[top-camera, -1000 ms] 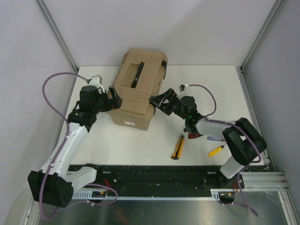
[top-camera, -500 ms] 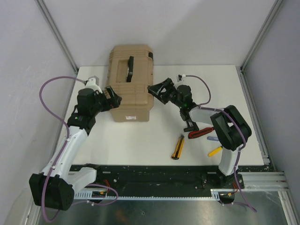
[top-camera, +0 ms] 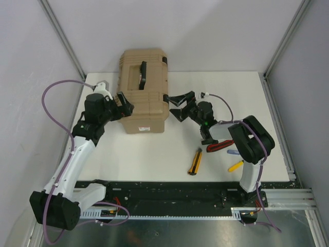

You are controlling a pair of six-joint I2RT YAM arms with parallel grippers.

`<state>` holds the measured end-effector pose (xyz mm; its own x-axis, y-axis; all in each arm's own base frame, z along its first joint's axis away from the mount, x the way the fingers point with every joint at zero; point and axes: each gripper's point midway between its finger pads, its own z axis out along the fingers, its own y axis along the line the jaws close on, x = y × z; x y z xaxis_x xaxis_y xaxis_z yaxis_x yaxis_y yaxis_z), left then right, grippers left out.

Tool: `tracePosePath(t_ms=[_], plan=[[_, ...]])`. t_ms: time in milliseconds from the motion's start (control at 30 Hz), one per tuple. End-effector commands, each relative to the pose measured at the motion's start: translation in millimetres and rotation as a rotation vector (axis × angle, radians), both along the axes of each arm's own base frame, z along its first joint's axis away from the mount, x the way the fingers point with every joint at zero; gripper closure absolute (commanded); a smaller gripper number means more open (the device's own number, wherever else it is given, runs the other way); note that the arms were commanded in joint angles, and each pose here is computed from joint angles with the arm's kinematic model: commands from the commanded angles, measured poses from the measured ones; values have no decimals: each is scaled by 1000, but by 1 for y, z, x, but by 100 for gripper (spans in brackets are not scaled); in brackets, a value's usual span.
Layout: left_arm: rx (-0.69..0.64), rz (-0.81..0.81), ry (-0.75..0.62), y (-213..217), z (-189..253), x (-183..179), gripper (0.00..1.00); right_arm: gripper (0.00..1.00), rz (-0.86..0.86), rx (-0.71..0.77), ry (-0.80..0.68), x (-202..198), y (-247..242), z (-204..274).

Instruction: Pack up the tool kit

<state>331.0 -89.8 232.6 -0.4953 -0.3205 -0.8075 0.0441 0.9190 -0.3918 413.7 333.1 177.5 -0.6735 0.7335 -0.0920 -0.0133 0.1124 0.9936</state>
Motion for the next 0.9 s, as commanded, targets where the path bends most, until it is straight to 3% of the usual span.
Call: tracePosePath(t_ms=[0,233,467,867], plan=[[32,26,-139,5,63,7,0,1,-13,153,79,-13,2,-2],[14,-9,-170,-8,84,12,1,1,-11,258,89,-19,2,-1],[21,-93,-128,-44,70,16,1,1,-18,408,126,-22,8,-15],[35,-80,-65,-55,45,29,1,1,-42,554,58,-17,-4,10]])
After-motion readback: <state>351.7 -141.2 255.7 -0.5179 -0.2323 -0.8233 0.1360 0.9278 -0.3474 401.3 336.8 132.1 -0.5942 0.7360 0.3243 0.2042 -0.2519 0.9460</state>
